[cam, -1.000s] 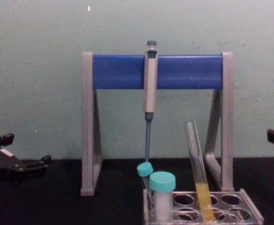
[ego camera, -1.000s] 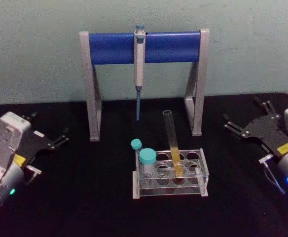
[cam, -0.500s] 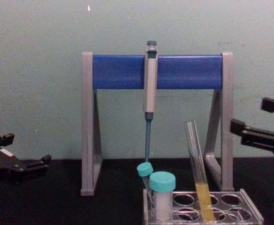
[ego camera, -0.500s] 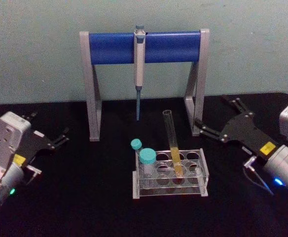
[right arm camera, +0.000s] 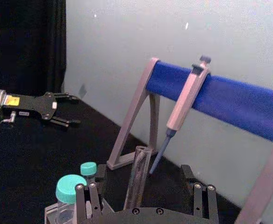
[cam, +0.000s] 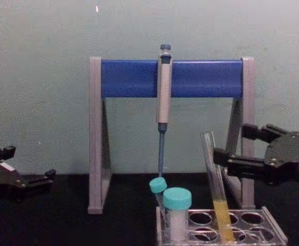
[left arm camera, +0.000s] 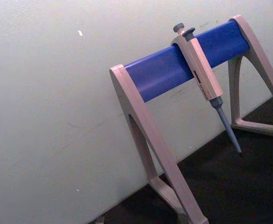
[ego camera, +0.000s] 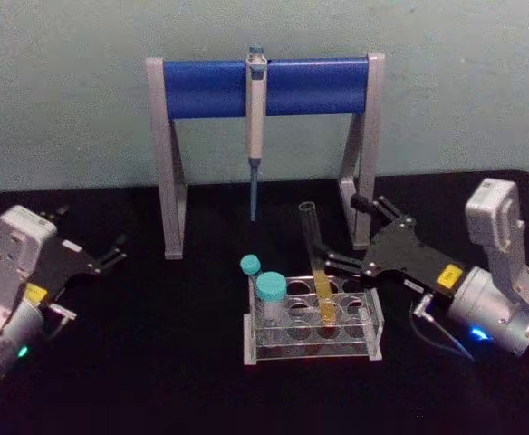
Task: Pick up the test tube from the test tube rack, shake it, then place it back into the test tube rack.
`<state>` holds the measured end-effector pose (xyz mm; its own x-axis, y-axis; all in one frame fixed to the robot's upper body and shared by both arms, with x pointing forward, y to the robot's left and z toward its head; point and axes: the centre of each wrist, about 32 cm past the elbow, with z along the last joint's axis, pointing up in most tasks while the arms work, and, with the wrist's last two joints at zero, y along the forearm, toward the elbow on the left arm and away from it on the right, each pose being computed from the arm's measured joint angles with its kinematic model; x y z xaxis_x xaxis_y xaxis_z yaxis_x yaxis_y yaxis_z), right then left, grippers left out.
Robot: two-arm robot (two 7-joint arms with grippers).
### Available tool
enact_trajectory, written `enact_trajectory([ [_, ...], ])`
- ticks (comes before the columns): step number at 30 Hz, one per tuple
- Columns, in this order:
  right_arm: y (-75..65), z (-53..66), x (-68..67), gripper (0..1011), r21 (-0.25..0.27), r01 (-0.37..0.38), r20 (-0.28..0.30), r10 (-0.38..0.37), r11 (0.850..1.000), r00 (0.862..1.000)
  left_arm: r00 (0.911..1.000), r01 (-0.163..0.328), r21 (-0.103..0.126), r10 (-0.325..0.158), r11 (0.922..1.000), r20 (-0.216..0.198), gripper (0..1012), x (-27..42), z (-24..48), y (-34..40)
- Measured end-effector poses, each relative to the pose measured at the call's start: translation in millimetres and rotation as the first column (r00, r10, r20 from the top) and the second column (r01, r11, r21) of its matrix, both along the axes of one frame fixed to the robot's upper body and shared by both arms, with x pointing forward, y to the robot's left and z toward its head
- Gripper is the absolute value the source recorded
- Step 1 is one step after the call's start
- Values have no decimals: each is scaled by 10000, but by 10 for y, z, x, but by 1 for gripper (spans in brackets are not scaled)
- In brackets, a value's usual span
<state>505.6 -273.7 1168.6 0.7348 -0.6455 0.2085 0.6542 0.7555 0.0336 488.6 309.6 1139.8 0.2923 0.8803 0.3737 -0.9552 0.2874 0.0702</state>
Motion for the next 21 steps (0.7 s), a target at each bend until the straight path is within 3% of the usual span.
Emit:
enact_trajectory([
  [9,58,26,123,1000,-243,-259,-847,237,9994,9961,10000,1,0,-1,10000,0,1001,0,0,0],
  [21,65,87,256,1000,-167,-434,-2009,392,9989,9788,10000,-1,0,1,10000,0,1001,0,0,0],
])
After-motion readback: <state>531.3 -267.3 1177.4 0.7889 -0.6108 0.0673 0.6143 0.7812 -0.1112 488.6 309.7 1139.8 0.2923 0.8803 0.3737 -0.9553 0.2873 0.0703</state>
